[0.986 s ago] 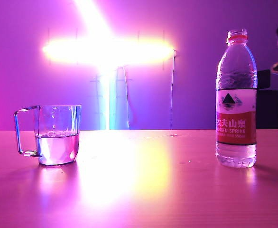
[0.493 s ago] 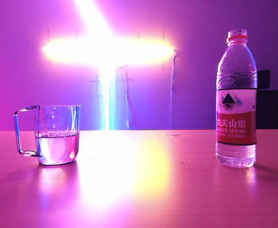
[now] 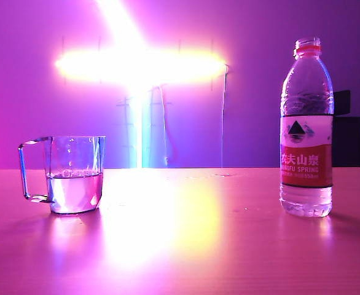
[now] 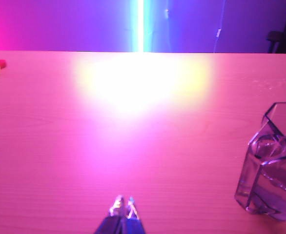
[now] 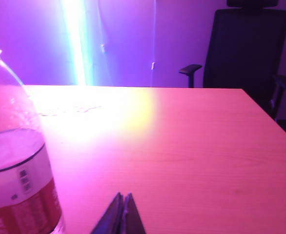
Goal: Pick up the mineral water bottle on the table and pour water into the mug until it's half full.
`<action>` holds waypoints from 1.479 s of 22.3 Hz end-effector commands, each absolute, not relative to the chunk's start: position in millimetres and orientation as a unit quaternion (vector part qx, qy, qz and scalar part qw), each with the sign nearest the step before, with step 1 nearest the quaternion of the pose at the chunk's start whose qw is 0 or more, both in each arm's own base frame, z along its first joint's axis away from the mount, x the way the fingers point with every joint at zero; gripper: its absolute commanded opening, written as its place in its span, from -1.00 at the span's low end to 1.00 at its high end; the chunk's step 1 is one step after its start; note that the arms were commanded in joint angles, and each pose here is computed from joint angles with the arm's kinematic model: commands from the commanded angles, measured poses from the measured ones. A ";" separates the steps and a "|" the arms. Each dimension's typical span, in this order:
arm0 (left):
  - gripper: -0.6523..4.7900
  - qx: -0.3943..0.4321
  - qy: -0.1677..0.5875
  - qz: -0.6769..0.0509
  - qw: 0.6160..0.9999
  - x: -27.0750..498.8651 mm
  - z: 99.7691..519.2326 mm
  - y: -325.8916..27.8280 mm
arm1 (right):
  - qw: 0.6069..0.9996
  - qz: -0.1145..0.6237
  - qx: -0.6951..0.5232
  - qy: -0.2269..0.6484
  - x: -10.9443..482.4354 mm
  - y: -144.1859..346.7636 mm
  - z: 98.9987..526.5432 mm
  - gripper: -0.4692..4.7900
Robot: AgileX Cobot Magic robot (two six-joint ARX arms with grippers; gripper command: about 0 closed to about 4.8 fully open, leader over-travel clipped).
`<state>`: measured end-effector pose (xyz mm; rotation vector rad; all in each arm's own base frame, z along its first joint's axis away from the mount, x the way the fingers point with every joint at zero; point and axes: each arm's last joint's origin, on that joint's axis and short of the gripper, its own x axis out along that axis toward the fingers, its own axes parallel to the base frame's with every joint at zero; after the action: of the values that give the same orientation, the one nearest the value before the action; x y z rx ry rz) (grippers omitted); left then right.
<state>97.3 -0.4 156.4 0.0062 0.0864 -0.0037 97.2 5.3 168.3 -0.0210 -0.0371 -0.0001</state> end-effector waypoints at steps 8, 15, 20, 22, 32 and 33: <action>-0.77 0.002 0.035 -0.003 0.999 97.3 159.0 -0.6 | 0.999 0.015 -0.016 -0.027 97.4 4.6 168.7 -0.83; -0.77 0.002 0.035 -0.003 0.999 97.3 159.0 -0.6 | 1.000 -0.003 -0.017 -0.025 97.5 1.3 168.4 -0.83; -0.77 0.002 0.035 -0.003 0.999 97.3 159.0 -0.6 | 1.000 -0.002 -0.017 -0.025 97.5 1.4 168.4 -0.82; -0.77 0.002 0.035 -0.003 0.999 97.3 159.0 -0.6 | 1.000 -0.002 -0.017 -0.025 97.5 1.4 168.4 -0.82; -0.77 0.002 0.035 -0.003 0.999 97.3 159.0 -0.6 | 1.000 -0.002 -0.017 -0.025 97.5 1.4 168.4 -0.82; -0.77 0.002 0.035 -0.003 0.999 97.3 159.0 -0.6 | 1.000 -0.002 -0.017 -0.025 97.5 1.4 168.4 -0.82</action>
<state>97.3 -0.4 156.5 0.0061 0.0860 -0.0044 97.4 1.5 168.1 -0.0333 -0.0348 -0.0033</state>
